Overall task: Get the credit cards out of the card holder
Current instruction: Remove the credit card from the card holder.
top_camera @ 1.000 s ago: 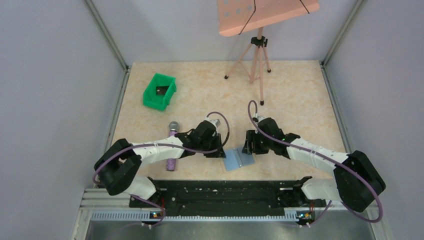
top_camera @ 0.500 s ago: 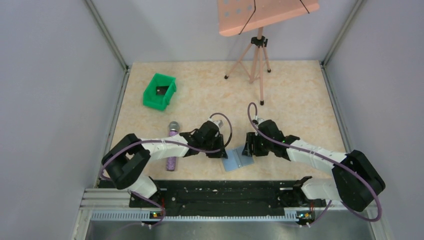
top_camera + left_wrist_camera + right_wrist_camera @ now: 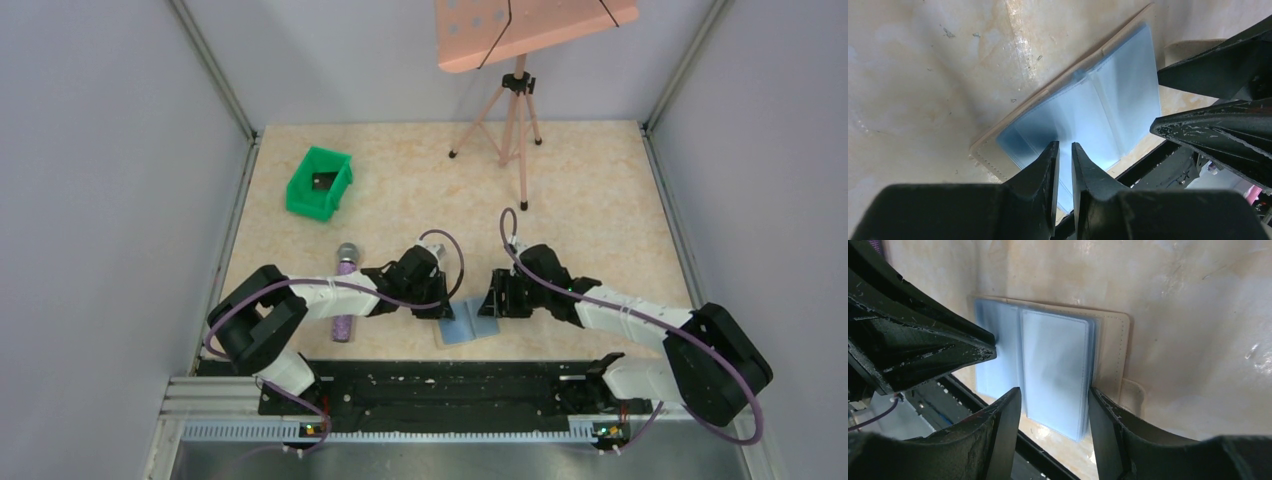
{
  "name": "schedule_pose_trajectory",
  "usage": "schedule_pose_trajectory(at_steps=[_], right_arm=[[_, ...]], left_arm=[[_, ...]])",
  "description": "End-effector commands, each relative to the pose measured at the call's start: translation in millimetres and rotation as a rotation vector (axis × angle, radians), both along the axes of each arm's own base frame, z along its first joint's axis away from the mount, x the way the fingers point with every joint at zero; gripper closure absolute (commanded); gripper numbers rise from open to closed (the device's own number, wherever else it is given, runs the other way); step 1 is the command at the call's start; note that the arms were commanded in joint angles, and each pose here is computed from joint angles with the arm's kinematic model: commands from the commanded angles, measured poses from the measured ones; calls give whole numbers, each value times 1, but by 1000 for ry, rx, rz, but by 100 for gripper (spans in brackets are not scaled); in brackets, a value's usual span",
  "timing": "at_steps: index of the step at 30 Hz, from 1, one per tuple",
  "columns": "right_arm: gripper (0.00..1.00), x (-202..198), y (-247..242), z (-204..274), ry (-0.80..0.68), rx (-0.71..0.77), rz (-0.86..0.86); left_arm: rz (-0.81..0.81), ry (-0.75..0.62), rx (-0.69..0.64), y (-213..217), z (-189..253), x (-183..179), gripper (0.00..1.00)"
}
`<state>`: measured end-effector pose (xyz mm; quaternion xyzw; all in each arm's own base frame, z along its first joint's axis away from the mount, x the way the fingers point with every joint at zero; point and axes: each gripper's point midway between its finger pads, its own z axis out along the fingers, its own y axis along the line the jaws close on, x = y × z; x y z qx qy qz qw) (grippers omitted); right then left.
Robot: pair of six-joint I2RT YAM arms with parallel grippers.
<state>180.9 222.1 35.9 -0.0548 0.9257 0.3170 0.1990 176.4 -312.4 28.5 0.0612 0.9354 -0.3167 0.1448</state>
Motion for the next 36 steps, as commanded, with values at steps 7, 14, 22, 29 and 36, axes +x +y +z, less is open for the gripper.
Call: schedule_pose_trajectory(at_steps=[7, 14, 22, 29, 36], right_arm=[[49, 7, 23, 37, -50, 170, 8], [51, 7, 25, 42, -51, 185, 6], [56, 4, 31, 53, -46, 239, 19], [57, -4, 38, 60, -28, 296, 35], [58, -7, 47, 62, -18, 318, 45]], left_arm=[[3, -18, 6, 3, -2, -1, 79], [10, -29, 8, 5, 4, -1, 79], [54, -56, 9, 11, 18, 4, 78], [102, -78, 8, 16, 38, 9, 76], [146, -89, 62, 26, 48, 15, 75]])
